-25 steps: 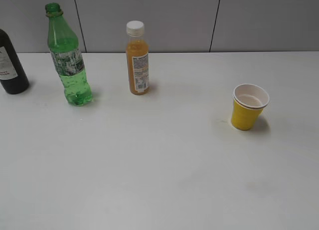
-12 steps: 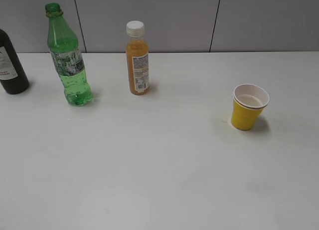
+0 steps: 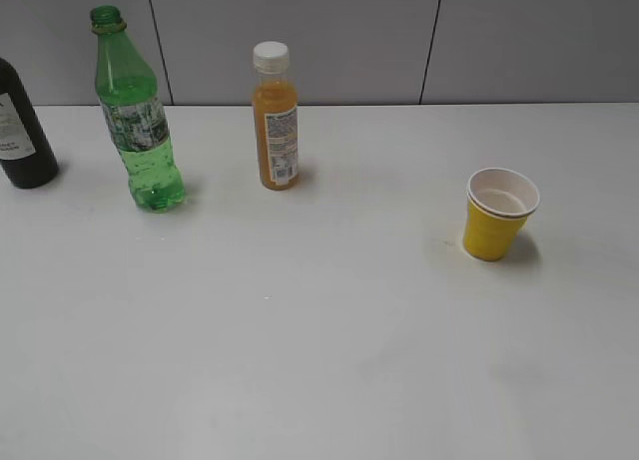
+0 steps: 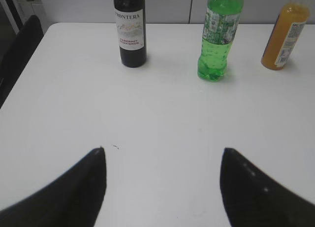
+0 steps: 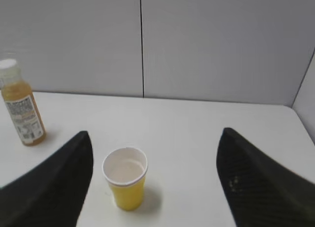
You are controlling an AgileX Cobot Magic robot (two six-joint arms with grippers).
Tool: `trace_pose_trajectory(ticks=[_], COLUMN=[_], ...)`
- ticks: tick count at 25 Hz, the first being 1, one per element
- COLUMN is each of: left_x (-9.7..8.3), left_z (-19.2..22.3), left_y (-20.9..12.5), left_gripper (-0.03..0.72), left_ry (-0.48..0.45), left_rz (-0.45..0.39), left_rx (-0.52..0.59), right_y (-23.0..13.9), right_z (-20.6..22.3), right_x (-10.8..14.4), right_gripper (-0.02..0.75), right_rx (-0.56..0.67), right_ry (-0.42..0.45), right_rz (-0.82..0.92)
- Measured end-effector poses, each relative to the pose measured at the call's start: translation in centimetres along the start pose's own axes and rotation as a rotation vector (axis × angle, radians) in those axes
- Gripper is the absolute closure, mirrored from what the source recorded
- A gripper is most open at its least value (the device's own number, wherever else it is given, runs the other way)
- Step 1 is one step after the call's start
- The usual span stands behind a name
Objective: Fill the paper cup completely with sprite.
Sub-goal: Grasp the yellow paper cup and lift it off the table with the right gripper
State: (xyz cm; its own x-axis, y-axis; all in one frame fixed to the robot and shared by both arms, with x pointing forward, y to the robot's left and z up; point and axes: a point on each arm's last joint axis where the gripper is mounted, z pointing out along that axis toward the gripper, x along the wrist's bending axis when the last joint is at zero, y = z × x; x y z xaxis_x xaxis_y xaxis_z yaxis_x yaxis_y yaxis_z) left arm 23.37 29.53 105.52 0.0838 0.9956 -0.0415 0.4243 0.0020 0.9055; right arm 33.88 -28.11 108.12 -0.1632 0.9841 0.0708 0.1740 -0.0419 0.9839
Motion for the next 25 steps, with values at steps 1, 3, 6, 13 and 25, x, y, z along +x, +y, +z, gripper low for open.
trace_pose_trajectory(ticks=[1, 3, 6, 13, 25], left_x=[0.0, 0.0, 0.0, 0.0, 0.0], left_z=[0.0, 0.0, 0.0, 0.0, 0.0], left_y=[0.0, 0.0, 0.0, 0.0, 0.0], left_gripper=[0.136, 0.136, 0.136, 0.136, 0.136], left_ry=[0.000, 0.000, 0.000, 0.000, 0.000], left_rz=[0.000, 0.000, 0.000, 0.000, 0.000], left_rx=[0.000, 0.000, 0.000, 0.000, 0.000], right_y=[0.2, 0.7, 1.5, 1.7, -3.7], right_z=[0.2, 0.5, 0.6, 2.6, 9.0], right_x=[0.0, -0.1, -0.1, -0.2, -0.7], right_gripper=[0.139, 0.183, 0.237, 0.269, 0.131], right_rx=[-0.018, -0.077, -0.164, -0.175, -0.042], right_ry=[-0.002, -0.005, -0.010, -0.021, -0.024], right_rz=[0.000, 0.002, 0.002, -0.015, -0.105])
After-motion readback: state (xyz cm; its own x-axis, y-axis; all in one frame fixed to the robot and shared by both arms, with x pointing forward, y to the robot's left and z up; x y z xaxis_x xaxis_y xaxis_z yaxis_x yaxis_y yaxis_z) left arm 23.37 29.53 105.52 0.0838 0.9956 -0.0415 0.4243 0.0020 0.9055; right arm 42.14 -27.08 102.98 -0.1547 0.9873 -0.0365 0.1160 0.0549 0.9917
